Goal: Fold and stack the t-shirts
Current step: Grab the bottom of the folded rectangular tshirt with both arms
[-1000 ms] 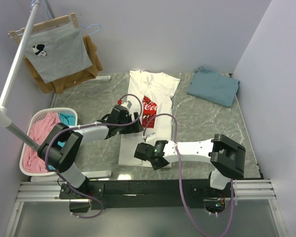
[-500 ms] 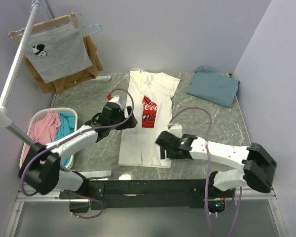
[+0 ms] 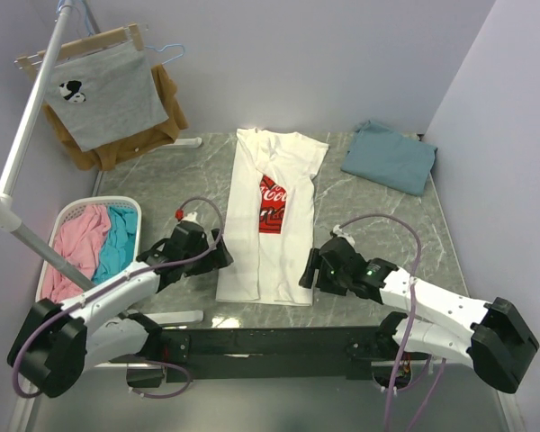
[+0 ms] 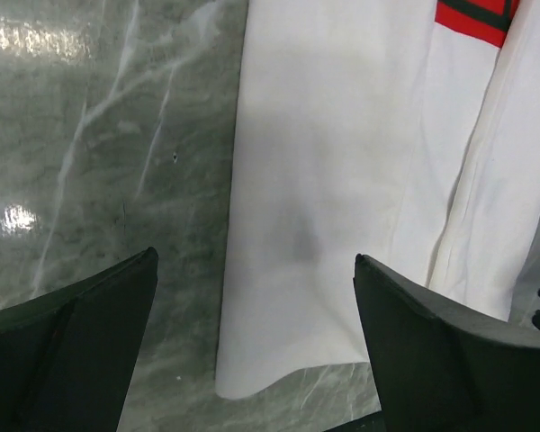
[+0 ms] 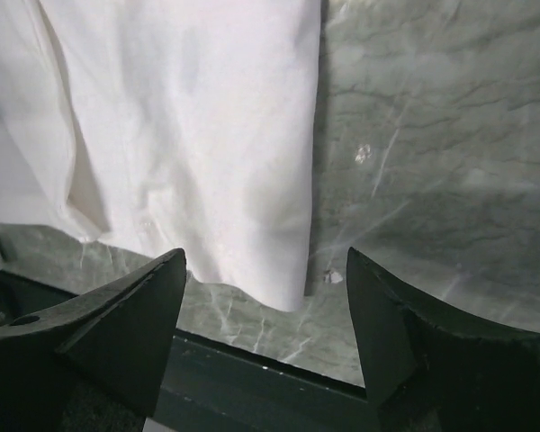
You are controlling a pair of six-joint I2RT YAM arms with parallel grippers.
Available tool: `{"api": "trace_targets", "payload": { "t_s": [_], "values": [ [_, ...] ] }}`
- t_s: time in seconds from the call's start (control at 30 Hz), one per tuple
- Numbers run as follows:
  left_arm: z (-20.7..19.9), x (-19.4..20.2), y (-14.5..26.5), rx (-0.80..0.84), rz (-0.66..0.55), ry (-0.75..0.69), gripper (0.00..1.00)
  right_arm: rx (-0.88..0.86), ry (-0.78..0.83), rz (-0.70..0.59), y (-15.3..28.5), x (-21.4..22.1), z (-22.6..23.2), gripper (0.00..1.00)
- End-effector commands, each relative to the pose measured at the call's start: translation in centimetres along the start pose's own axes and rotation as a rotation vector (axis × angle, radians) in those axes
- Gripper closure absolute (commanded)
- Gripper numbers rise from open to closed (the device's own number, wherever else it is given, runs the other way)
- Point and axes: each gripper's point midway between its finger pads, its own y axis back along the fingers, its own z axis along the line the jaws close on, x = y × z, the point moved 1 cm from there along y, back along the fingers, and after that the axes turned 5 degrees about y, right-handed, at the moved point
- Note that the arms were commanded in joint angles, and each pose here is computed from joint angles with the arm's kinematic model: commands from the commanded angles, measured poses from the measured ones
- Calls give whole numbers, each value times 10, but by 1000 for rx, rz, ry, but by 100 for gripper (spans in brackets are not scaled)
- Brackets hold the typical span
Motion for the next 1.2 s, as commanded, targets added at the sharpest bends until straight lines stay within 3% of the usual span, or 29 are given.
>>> {"api": "trace_targets", "payload": {
  "t_s": [0.0,0.47,0.73,0.8,0.93,1.03,1.07,1.17],
  "values": [
    [-2,11,9,48,22,54,5,-99,-58,45,-3,12,12,22],
    [10,68,22,126,154,121,13,-91,-109,133,-12,38,0,26],
    [25,96,19,109,217,146,31,-94,-132,142,-20,41,1,30],
    [31,103,19,99,231,148,41,-107,-131,154,-21,42,5,36],
    [34,105,18,93,225,150,51,-118,-133,178,-27,48,5,56],
    [36,106,16,82,231,150,59,-122,-132,178,-28,47,6,74],
    [35,106,16,84,231,149,65,-100,-131,173,-28,46,3,84],
    [38,108,17,69,242,146,79,-33,-129,152,-25,43,-9,99]
  ]
}}
